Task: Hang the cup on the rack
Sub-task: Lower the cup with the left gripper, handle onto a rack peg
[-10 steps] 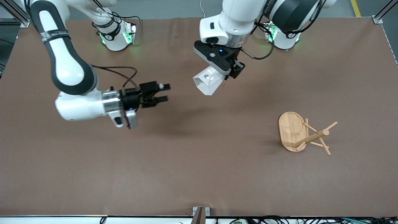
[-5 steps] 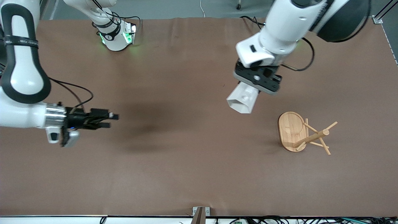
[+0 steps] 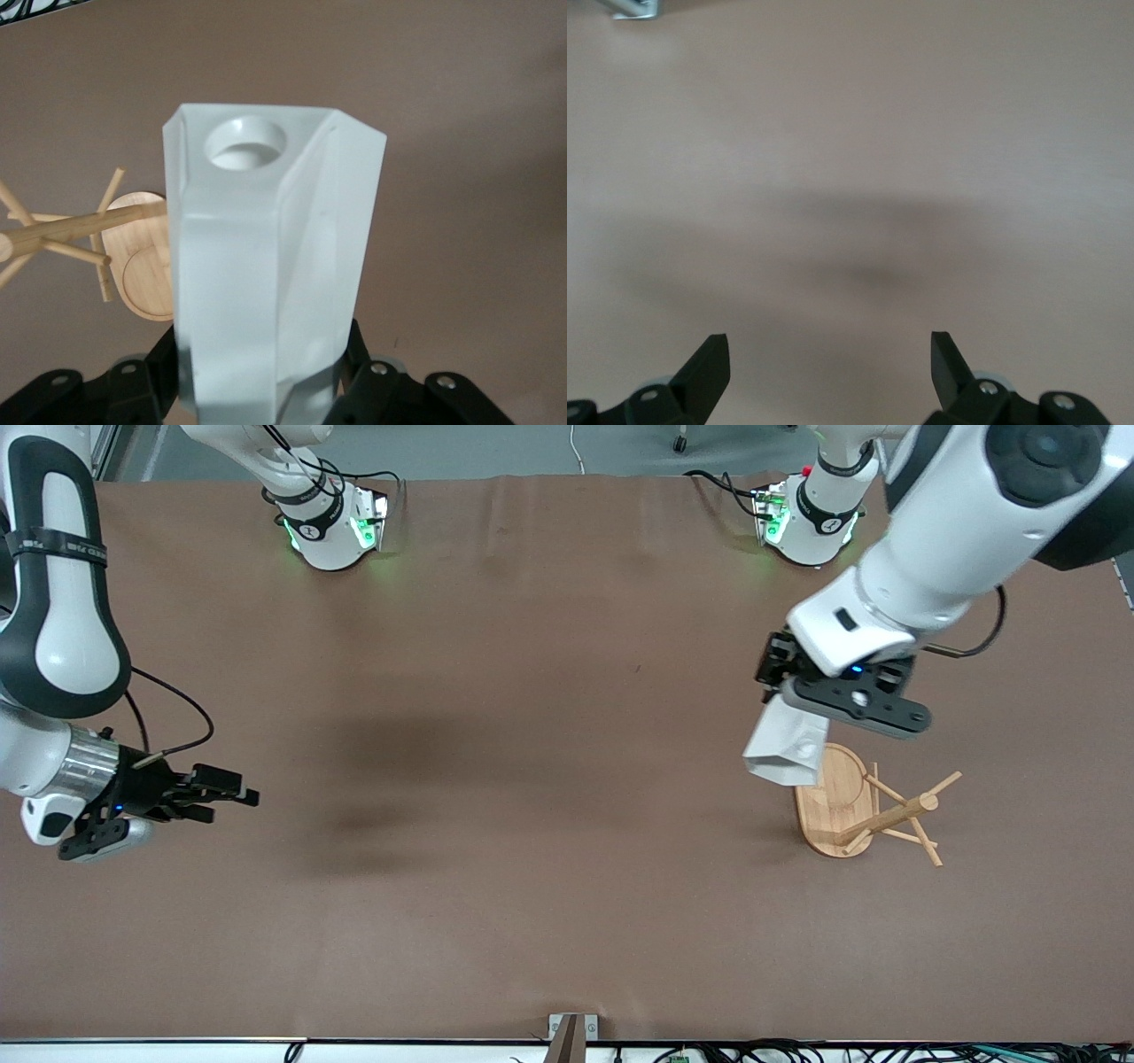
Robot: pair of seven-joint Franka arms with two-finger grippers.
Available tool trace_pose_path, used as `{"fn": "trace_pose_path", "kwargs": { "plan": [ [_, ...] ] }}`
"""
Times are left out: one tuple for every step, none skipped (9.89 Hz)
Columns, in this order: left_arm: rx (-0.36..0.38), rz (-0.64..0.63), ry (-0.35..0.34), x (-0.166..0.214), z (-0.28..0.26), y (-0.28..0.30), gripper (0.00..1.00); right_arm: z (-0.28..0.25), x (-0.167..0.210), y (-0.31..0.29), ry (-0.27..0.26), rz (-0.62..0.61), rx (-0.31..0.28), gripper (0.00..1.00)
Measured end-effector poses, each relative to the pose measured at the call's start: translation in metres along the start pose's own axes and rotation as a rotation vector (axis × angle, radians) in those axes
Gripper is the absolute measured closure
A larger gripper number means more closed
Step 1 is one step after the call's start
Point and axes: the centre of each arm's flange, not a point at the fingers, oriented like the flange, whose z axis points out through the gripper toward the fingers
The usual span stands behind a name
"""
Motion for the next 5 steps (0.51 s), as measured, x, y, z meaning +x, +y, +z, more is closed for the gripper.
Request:
{"fn": "trace_pose_path", "kwargs": {
  "plan": [
    [0.017,-0.045,-0.022,0.0,0.01,-0.026,0.3,-0.022,-0.002,-0.007,-0.007,0.028,-0.073,0.0],
    [0.029,-0.08,-0.051,-0.003,0.024,-0.045,0.3,-0.05,-0.007,-0.017,-0.025,0.035,-0.124,0.0],
    [0.02,-0.107,-0.065,-0.007,0.038,-0.057,0.3,-0.085,-0.012,-0.029,-0.044,0.024,-0.174,0.0],
    [-0.006,-0.124,-0.055,-0.013,0.051,-0.059,0.3,-0.123,-0.017,-0.039,-0.057,0.018,-0.208,0.0],
    [-0.026,-0.131,-0.04,-0.021,0.062,-0.054,0.3,-0.152,-0.022,-0.045,-0.05,0.015,-0.221,0.0]
  ]
}}
